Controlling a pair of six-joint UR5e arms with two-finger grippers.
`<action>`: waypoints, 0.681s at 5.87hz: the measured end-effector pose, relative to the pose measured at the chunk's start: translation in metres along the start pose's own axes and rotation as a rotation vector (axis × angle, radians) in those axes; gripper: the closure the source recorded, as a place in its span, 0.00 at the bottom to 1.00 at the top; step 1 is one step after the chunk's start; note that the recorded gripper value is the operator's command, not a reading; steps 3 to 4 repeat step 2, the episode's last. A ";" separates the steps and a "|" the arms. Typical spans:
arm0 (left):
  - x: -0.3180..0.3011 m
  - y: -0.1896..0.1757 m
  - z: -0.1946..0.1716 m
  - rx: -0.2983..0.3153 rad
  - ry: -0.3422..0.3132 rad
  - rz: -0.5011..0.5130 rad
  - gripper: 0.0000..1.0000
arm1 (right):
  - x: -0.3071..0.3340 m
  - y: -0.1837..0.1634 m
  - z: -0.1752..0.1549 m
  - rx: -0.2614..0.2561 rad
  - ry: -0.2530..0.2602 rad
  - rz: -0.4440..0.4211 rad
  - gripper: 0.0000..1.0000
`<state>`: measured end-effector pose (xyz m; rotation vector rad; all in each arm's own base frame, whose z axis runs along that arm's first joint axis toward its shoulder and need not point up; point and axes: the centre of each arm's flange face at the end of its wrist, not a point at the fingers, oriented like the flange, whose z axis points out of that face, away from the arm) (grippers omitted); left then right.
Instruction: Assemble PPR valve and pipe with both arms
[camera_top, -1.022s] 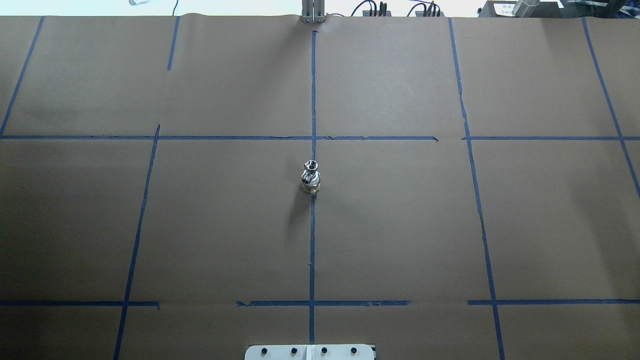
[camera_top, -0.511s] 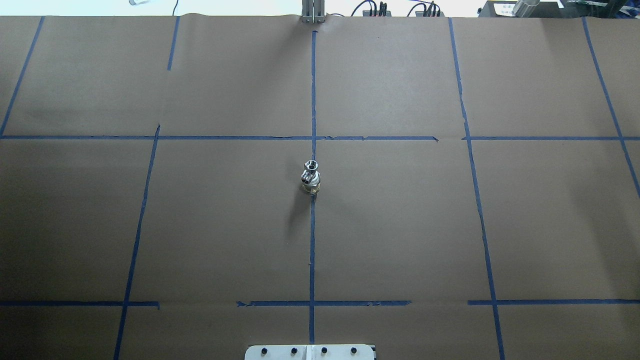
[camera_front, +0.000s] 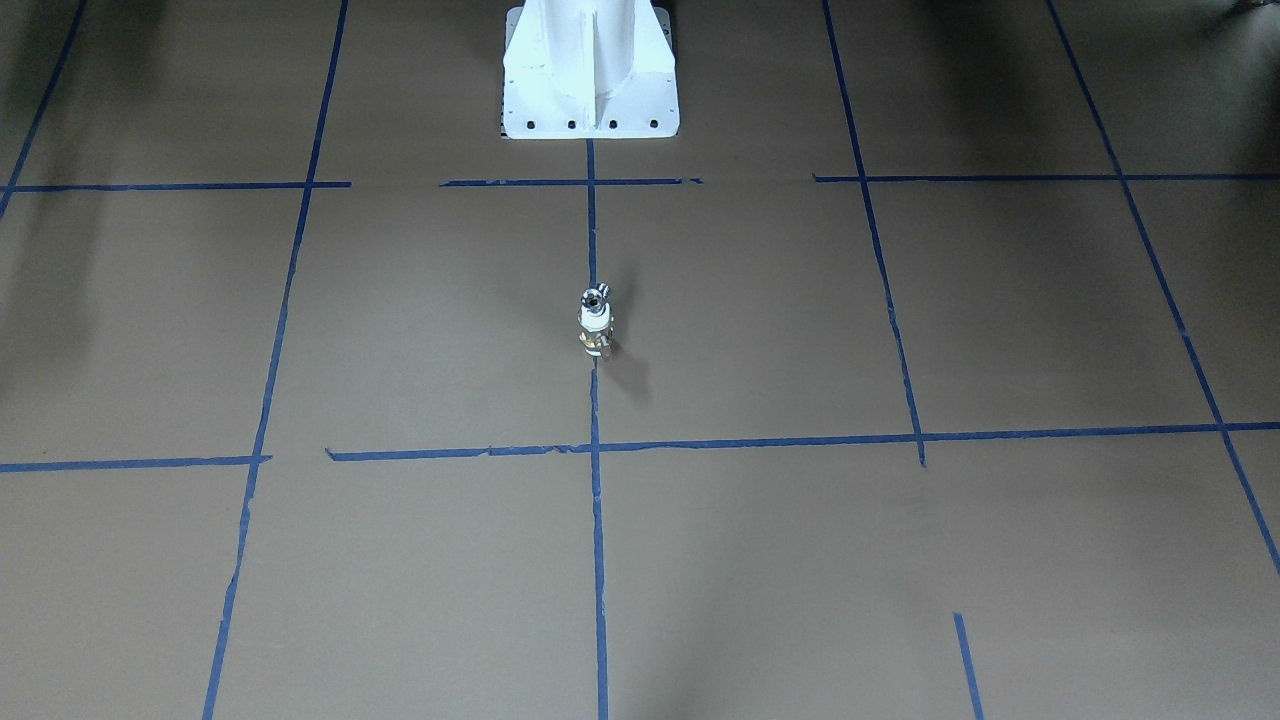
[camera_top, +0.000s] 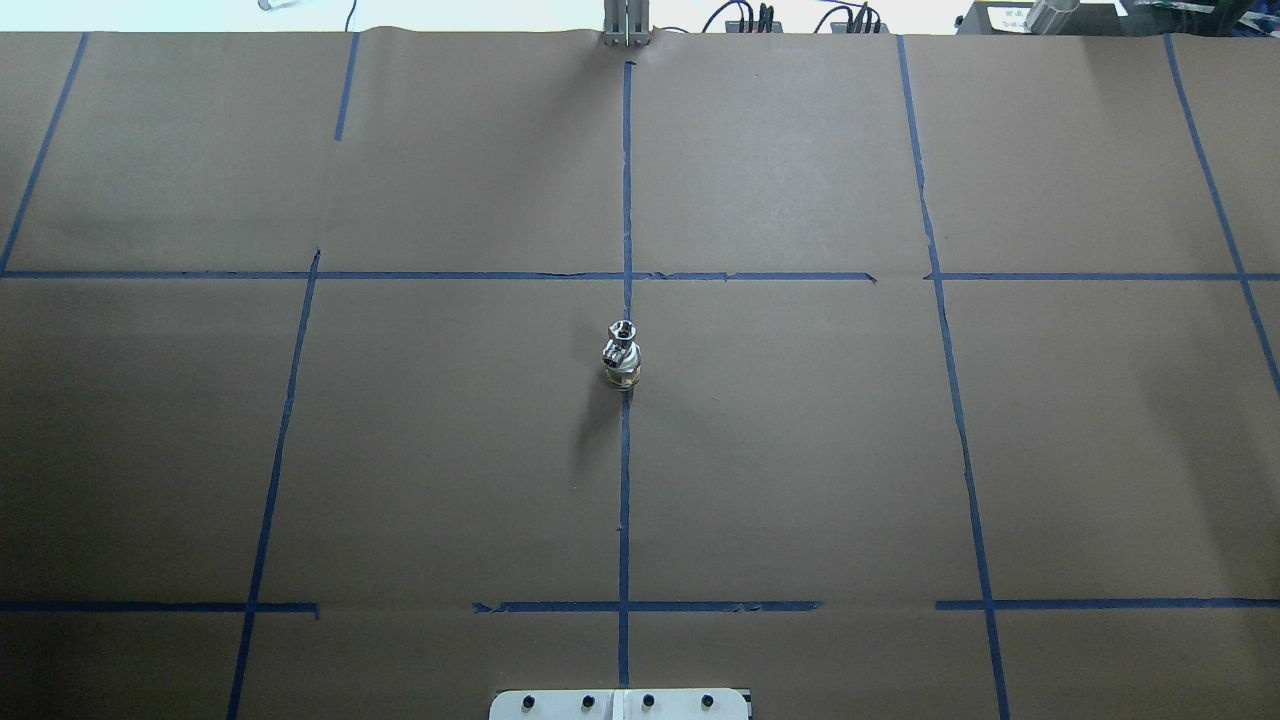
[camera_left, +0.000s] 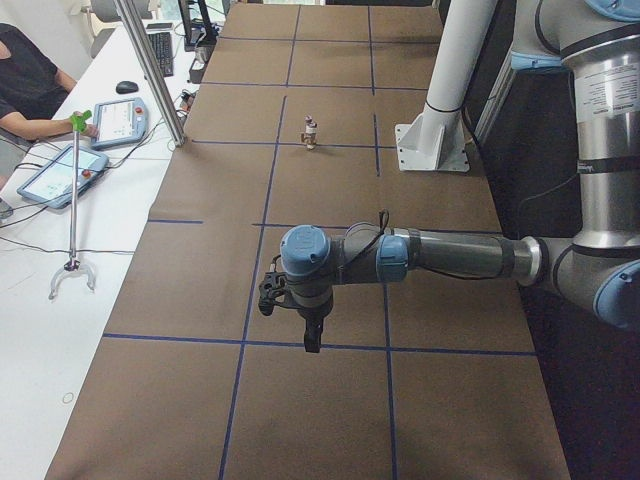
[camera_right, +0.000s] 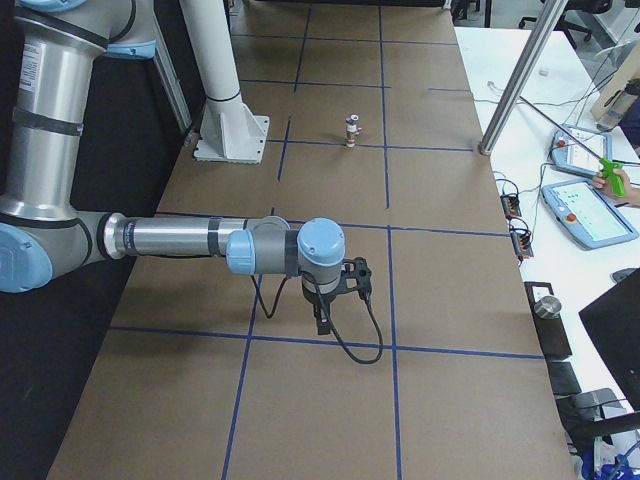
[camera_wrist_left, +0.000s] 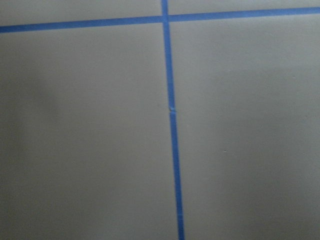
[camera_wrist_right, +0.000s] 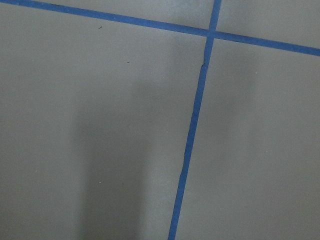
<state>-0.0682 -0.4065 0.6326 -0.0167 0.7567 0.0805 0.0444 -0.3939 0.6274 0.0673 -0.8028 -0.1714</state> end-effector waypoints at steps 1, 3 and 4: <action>-0.002 -0.001 -0.001 -0.001 -0.026 0.003 0.00 | 0.000 0.000 0.000 0.000 -0.001 0.001 0.00; -0.001 -0.001 -0.003 -0.001 -0.033 0.004 0.00 | 0.000 0.000 0.000 0.001 -0.002 0.001 0.00; -0.001 -0.001 -0.003 -0.001 -0.033 0.004 0.00 | 0.000 0.000 0.000 0.001 -0.002 0.001 0.00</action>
